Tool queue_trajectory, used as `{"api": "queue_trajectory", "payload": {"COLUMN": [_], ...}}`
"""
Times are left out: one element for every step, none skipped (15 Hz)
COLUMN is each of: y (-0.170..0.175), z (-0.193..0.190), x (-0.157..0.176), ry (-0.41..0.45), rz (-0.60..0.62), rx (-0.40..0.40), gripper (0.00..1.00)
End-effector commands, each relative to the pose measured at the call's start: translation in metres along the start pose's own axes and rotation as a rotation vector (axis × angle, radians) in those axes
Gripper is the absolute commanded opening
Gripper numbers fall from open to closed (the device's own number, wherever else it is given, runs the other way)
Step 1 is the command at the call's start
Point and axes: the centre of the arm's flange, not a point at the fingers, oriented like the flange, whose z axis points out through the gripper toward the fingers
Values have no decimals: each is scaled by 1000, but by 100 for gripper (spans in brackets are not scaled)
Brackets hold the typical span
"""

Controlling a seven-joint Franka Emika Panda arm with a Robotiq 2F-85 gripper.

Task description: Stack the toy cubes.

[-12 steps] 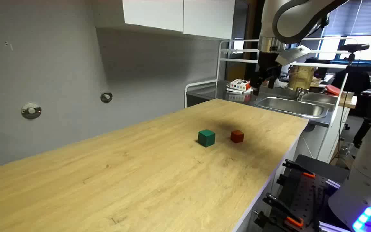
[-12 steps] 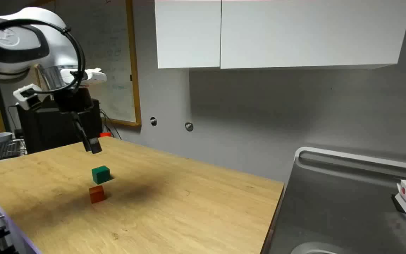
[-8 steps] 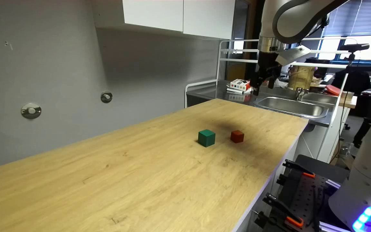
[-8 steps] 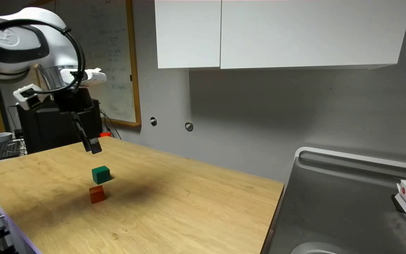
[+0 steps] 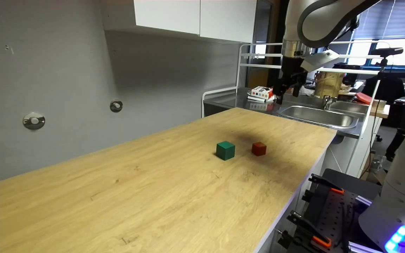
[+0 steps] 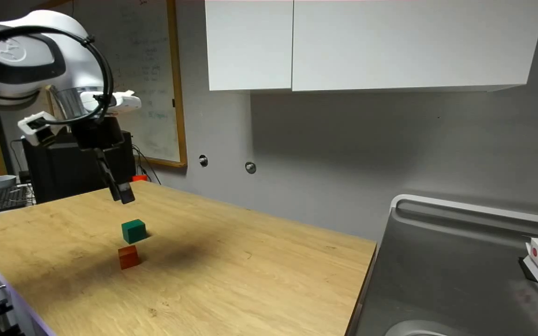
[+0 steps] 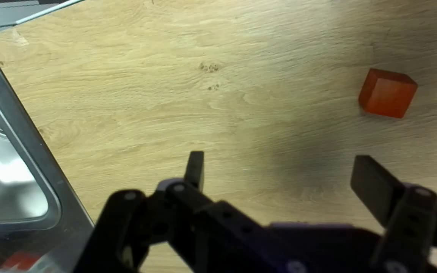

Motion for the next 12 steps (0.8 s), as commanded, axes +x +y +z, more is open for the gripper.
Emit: {"api": "queue_trajectory", "payload": {"y": [-9, -16, -23, -33, -41, -52, -62, -72, -81, -90, -99, -107], "z": [12, 19, 26, 35, 42, 51, 58, 64, 71, 77, 84, 90], "x": [12, 15, 16, 19, 21, 24, 27, 29, 31, 34, 37, 40], "ry": [-23, -40, -52, -68, -80, -91, -99, -105, -112, -122, -136, -150], "rz": [8, -1, -11, -27, -42, -59, -75, -89, -106, -118, -133, -141], "rx": [-11, -9, -8, 3, 6, 18, 28, 36, 50, 62, 89, 111], "gripper": [100, 100, 100, 100, 100, 100, 100, 100, 100, 100, 100, 100]}}
